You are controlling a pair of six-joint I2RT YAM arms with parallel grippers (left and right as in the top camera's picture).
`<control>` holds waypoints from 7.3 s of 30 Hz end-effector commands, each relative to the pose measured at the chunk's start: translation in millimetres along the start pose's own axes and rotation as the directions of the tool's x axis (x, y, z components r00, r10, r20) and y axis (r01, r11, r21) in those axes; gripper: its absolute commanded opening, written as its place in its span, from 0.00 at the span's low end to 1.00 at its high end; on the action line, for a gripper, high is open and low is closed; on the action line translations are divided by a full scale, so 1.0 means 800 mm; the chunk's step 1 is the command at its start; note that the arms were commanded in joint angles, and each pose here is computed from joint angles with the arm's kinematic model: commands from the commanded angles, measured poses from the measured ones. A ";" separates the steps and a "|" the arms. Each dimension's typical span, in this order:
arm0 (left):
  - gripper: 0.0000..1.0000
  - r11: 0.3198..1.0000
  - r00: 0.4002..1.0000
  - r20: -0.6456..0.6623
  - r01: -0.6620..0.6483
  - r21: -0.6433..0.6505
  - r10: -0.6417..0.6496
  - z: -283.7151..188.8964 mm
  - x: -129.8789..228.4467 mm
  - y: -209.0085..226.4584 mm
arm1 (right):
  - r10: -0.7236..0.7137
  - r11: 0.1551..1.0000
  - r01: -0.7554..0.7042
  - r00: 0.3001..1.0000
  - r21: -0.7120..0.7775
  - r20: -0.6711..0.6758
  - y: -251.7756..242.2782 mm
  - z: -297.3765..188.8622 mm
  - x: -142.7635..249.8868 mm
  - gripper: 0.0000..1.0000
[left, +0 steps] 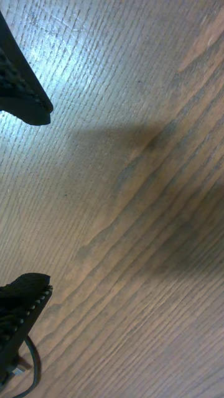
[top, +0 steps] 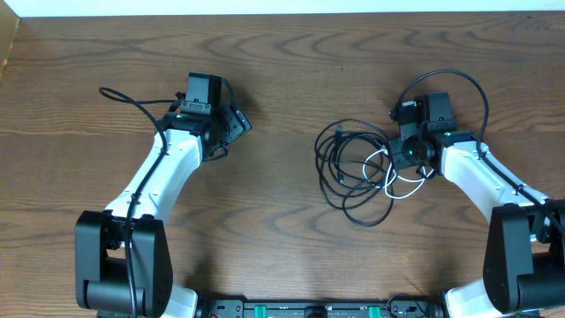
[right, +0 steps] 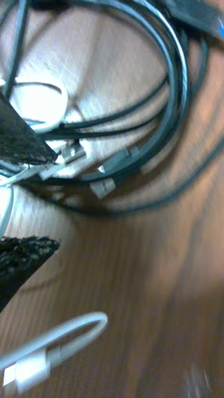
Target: Untangle cables
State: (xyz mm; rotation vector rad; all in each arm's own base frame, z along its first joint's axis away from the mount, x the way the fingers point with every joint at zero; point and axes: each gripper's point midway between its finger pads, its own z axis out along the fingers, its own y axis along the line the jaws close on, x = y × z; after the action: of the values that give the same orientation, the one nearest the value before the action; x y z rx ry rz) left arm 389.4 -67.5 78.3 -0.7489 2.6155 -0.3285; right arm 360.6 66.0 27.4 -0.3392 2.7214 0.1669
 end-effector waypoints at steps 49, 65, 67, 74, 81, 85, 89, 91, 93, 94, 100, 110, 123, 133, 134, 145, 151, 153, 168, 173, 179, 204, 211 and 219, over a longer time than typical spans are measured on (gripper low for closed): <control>0.82 1.000 1.000 0.013 -0.014 -0.009 0.014 -0.001 -0.004 0.001 | 0.304 0.918 -0.375 0.874 -0.129 -0.380 0.165 -0.014 0.093 0.14; 0.82 1.000 1.000 0.013 -0.014 -0.009 0.014 -0.001 -0.004 0.001 | 0.406 0.844 -0.516 0.792 -0.145 -0.456 0.185 -0.023 0.097 0.01; 0.82 1.000 1.000 0.013 -0.014 -0.009 0.014 -0.001 -0.004 0.001 | 0.390 0.844 -0.509 0.797 -0.166 -0.461 0.186 -0.024 0.096 0.01; 0.82 1.000 1.000 0.013 -0.014 -0.010 0.014 -0.001 -0.004 0.001 | 0.396 0.828 -0.518 0.812 -0.216 -0.429 0.145 -0.034 0.080 0.01; 0.82 1.000 1.000 0.013 -0.014 -0.010 0.014 -0.001 -0.004 0.001 | 0.399 0.869 -0.427 0.904 -0.250 -0.154 0.100 -0.091 0.007 0.02; 0.82 1.000 1.000 0.013 -0.014 -0.010 0.014 -0.001 -0.004 0.001 | 0.368 0.919 -0.344 0.923 -0.194 0.108 0.073 -0.160 -0.051 0.02; 0.82 1.000 1.000 0.013 -0.014 -0.010 0.014 -0.001 -0.004 0.001 | 0.278 0.952 -0.203 0.890 -0.231 0.362 0.076 -0.229 -0.111 0.01; 0.82 1.000 1.000 0.013 -0.014 -0.010 0.014 -0.001 -0.004 0.001 | 0.264 0.956 -0.152 0.821 -0.252 0.505 0.077 -0.270 -0.144 0.01; 0.82 1.000 1.000 0.013 -0.014 -0.010 0.014 -0.001 -0.004 0.001 | 0.258 0.961 -0.139 0.759 -0.238 0.597 0.072 -0.299 -0.161 0.01; 0.82 1.000 1.000 0.013 -0.014 -0.010 0.014 -0.001 -0.004 0.001 | 0.257 0.964 -0.150 0.746 -0.222 0.615 0.067 -0.306 -0.162 0.01; 0.82 1.000 1.000 0.013 -0.014 -0.010 0.014 -0.001 -0.004 0.001 | 0.281 0.960 -0.250 0.877 -0.129 0.389 0.053 -0.247 -0.096 0.02; 0.82 1.000 1.000 0.013 -0.014 -0.009 0.014 -0.001 -0.004 0.001 | 0.240 0.970 -0.241 0.956 0.012 -0.169 0.053 -0.105 0.018 0.27; 0.82 1.000 1.000 0.013 -0.014 -0.009 0.014 -0.001 -0.004 0.001 | -0.142 0.974 0.085 0.950 -0.210 -0.277 0.102 0.010 0.034 0.34; 0.82 1.000 1.000 0.013 -0.014 -0.009 0.014 -0.001 -0.004 0.001 | -0.162 0.986 0.141 0.925 -0.084 -0.344 0.085 0.011 0.051 0.18; 0.81 1.000 1.000 0.013 -0.014 -0.009 0.014 -0.001 -0.004 0.001 | -0.145 0.989 0.136 0.927 -0.051 -0.347 0.079 0.011 0.051 0.17; 0.82 1.000 1.000 0.013 -0.014 -0.009 0.014 -0.001 -0.004 0.001 | -0.053 0.998 0.061 0.959 0.019 -0.278 0.082 -0.022 -0.010 0.01; 0.81 1.000 1.000 0.008 -0.021 -0.003 0.021 -0.001 -0.003 -0.001 | -0.061 0.983 0.022 0.975 -0.183 -0.212 0.130 -0.046 -0.049 0.01; 0.82 0.989 0.992 -0.031 -0.123 0.085 0.126 -0.003 0.006 -0.019 | -0.100 0.953 0.041 0.978 -0.301 -0.184 0.153 -0.054 -0.056 0.01; 0.89 0.532 0.894 -0.124 -0.140 0.835 0.430 -0.109 0.067 -0.177 | -0.092 0.501 0.195 0.981 -0.843 0.172 0.198 -0.154 -0.112 0.01; 0.89 0.637 0.921 -0.247 -0.001 0.771 0.300 -0.098 0.060 -0.174 | -0.084 0.402 0.260 0.965 -0.878 0.247 0.209 -0.175 -0.117 0.01; 0.89 0.698 0.938 -0.237 -0.007 0.716 0.252 -0.082 0.053 -0.165 | -0.110 0.633 0.179 0.984 -0.753 0.141 0.173 -0.126 -0.113 0.01; 0.90 0.912 0.976 -0.177 -0.043 0.408 0.126 -0.025 0.038 -0.093 | -0.518 0.842 0.491 0.851 -0.224 -0.081 0.177 0.004 -0.014 0.35; 0.91 0.951 0.983 -0.133 -0.081 0.298 0.126 -0.014 0.030 -0.067 | -0.720 0.693 0.721 0.689 -0.027 -0.084 0.182 0.008 -0.030 0.32; 0.91 0.946 0.980 -0.122 -0.117 0.302 0.160 -0.014 0.030 -0.066 | -0.755 0.653 0.757 0.652 0.014 -0.073 0.177 0.009 -0.042 0.27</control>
State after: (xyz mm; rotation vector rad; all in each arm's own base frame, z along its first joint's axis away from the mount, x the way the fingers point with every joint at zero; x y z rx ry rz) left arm 388.8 -125.8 97.3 -0.4800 2.6515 -0.7643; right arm 356.1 217.8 45.8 -1.4058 2.3897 -0.0950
